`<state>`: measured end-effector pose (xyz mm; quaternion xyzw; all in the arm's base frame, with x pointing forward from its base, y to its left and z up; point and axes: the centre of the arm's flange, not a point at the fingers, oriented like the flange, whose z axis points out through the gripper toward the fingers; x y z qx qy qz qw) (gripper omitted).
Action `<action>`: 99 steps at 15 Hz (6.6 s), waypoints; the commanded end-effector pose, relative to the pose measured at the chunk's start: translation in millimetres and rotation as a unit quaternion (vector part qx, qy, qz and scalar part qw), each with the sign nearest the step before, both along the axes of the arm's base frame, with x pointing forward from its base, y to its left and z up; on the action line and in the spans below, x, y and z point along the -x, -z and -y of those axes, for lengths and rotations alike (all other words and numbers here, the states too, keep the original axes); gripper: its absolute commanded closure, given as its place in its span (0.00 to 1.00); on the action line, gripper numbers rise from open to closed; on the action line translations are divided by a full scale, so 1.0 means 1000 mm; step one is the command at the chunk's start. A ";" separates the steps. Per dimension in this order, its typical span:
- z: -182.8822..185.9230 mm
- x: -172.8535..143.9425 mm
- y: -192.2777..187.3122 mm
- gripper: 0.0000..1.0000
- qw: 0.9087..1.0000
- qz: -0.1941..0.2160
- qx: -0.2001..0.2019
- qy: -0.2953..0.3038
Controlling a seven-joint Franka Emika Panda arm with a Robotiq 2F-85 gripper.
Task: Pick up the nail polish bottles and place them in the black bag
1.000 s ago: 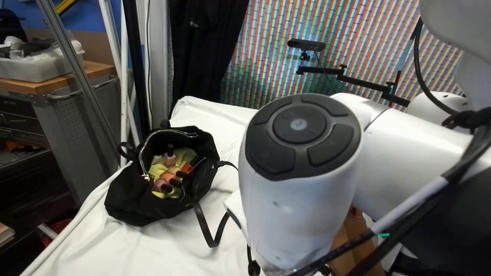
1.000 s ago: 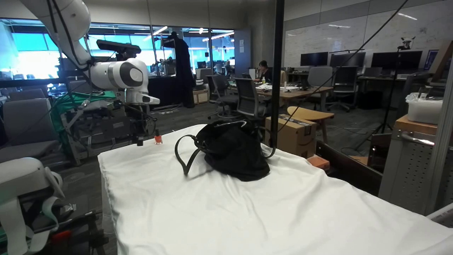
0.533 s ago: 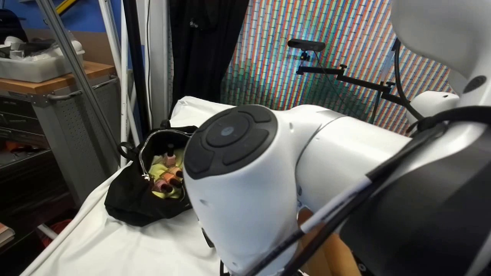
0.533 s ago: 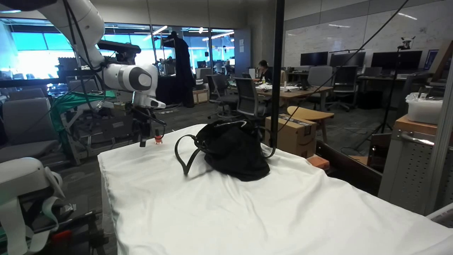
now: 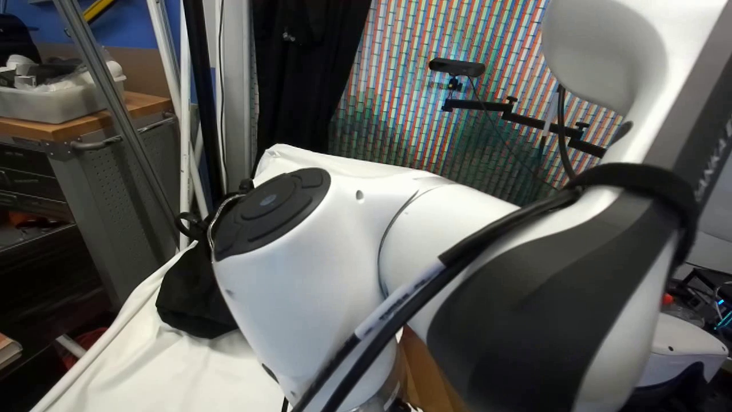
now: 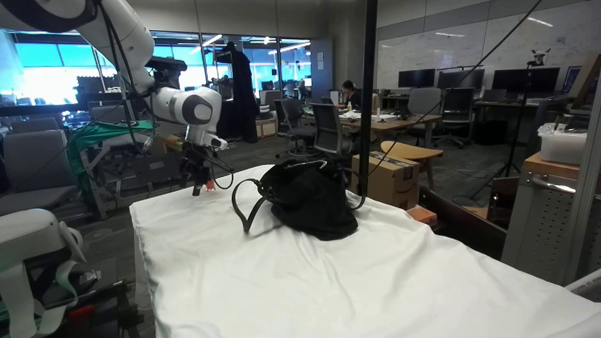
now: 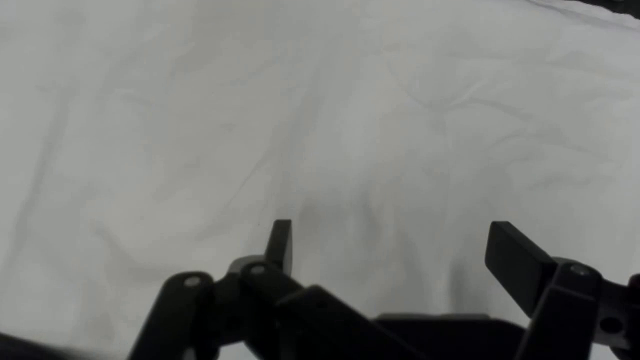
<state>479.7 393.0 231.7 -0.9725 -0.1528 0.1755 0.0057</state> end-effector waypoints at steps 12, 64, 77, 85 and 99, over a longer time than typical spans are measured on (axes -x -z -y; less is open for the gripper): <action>-0.063 -0.025 0.005 0.00 0.998 0.025 -0.044 -0.031; -0.093 -0.036 0.018 0.86 0.985 0.135 -0.055 -0.091; -0.092 -0.040 0.013 0.42 0.983 0.160 -0.059 -0.075; -0.097 -0.042 0.012 0.00 0.981 0.164 -0.077 -0.070; -0.094 -0.057 0.015 0.00 0.975 0.193 -0.094 -0.048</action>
